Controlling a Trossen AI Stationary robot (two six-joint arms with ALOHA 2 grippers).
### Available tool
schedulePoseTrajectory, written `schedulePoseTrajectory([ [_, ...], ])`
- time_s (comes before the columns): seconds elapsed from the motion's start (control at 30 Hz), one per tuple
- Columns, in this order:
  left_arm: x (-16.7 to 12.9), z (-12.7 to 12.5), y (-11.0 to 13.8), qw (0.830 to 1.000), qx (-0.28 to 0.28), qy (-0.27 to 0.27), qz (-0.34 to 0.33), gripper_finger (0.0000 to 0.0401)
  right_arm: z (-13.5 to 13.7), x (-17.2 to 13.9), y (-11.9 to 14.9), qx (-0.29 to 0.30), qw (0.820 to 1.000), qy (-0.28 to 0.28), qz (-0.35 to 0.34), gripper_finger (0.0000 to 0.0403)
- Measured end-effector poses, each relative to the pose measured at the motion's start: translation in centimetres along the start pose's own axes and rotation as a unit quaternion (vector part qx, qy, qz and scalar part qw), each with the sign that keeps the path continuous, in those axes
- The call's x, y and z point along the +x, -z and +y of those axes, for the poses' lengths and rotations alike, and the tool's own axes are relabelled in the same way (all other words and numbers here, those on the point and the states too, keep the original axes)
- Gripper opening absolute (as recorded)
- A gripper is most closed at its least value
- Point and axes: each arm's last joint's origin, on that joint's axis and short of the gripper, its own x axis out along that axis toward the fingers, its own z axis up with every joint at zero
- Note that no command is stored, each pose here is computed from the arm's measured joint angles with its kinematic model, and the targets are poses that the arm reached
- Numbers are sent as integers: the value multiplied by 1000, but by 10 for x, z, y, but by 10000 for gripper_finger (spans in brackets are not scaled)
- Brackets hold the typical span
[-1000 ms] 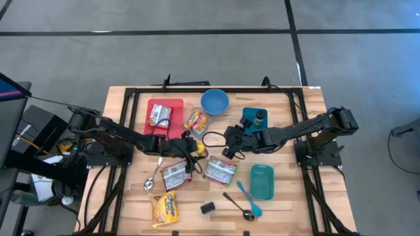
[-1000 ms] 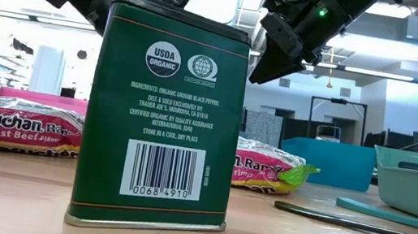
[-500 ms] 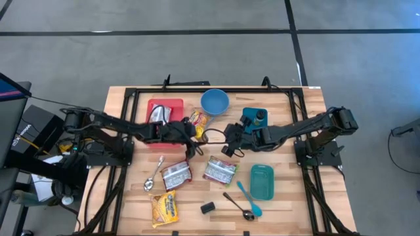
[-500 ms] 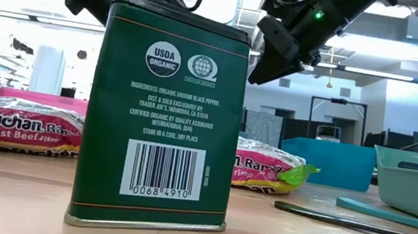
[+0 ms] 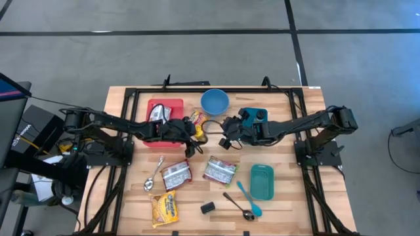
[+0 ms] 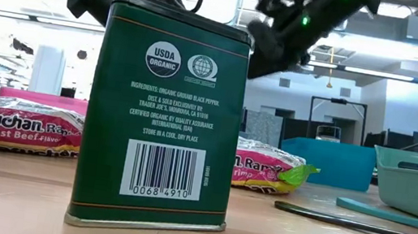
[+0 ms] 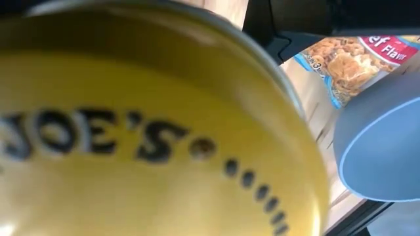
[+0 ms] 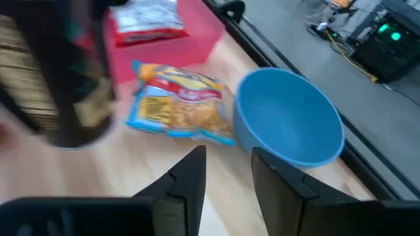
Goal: Pick & Place Food Item
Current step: Put the yellow seasoning bottle into the blue bin
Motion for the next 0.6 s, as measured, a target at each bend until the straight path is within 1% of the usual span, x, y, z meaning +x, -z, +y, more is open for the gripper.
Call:
schedulePoseTrajectory([
  [0.07, 0, 0, 1, 1000, 0, 0, 3, 214, -4, 7, 12, 6, 1000, -3, 3, 116],
  [0.2, 0, 0, 1, 1000, 0, 0, 4, 214, -4, 14, 27, 21, 999, -29, -11, 116],
  [0.3, 0, -1, 1, 1000, 0, 22, 7, 214, -3, 16, 35, 29, 998, -54, -21, 116],
  [0.43, 0, -4, 2, 998, 1, 60, 12, 214, 1, 14, 35, 28, 995, -90, -33, 116],
  [0.6, 0, -5, 4, 997, 3, 76, 23, 215, 11, 7, 31, 14, 989, -134, -59, 116],
])
